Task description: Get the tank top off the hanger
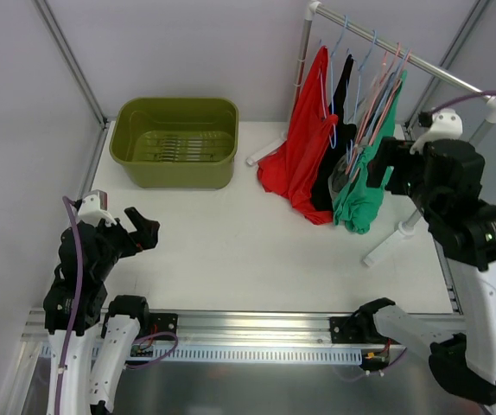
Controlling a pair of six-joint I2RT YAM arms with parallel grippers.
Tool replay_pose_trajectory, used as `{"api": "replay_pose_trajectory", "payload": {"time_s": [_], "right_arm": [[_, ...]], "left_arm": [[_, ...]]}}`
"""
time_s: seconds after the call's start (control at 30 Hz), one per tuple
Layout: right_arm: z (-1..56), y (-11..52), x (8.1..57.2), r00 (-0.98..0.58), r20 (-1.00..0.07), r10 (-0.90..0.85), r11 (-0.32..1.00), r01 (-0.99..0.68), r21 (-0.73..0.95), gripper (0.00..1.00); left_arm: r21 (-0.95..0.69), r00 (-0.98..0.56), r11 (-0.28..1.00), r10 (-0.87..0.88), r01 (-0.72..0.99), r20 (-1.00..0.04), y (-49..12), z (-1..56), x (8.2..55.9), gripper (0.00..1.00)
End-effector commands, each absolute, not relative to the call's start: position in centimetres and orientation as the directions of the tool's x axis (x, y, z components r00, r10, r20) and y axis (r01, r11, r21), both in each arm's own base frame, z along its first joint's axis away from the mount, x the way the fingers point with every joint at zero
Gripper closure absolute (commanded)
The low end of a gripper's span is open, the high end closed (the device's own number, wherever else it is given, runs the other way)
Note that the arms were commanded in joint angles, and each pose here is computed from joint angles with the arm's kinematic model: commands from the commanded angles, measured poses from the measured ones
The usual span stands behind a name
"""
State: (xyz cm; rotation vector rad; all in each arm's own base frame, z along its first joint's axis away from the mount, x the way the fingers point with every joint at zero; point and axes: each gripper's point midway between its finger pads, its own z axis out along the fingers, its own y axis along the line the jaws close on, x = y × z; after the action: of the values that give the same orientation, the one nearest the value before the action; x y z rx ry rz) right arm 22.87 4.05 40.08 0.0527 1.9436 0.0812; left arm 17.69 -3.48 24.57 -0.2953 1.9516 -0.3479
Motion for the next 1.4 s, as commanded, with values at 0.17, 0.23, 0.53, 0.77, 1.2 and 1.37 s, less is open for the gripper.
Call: {"api": "replay_pose_trajectory", "payload": {"time_s": [0.17, 0.23, 0.53, 0.77, 1.2, 1.37], "right_arm": [[44.6, 2.8, 31.1, -0.291, -0.953, 0.085, 0.990, 0.129, 0.050, 0.39], [45.1, 2.3, 31.9, -0.267, -0.959, 0.098, 0.985, 0.161, 0.056, 0.45], [42.9, 1.3, 35.3, -0.289, -0.947, 0.138, 0.979, 0.187, 0.085, 0.57], [41.2, 1.7, 37.1, -0.303, -0.939, 0.163, 0.979, 0.171, 0.114, 0.58], [38.1, 2.3, 39.2, -0.344, -0.915, 0.209, 0.971, 0.183, 0.154, 0.62], [37.1, 1.3, 38.9, -0.343, -0.914, 0.216, 0.961, 0.239, 0.138, 0.77]], "left_arm": [[-0.393, -0.415, 0.919, -0.353, 0.014, -0.839, -4.8, 24.6, 18.3, 0.01], [-0.394, -0.413, 0.919, -0.352, 0.018, -0.840, -4.9, 24.7, 18.3, 0.01], [-0.394, -0.419, 0.918, -0.344, 0.035, -0.840, -5.2, 24.7, 18.3, 0.01], [-0.394, -0.420, 0.918, -0.340, 0.045, -0.841, -5.4, 24.7, 18.2, 0.01], [-0.394, -0.420, 0.917, -0.335, 0.058, -0.843, -5.6, 24.8, 18.1, 0.01], [-0.393, -0.426, 0.917, -0.331, 0.064, -0.842, -5.7, 24.7, 18.1, 0.01]]}}
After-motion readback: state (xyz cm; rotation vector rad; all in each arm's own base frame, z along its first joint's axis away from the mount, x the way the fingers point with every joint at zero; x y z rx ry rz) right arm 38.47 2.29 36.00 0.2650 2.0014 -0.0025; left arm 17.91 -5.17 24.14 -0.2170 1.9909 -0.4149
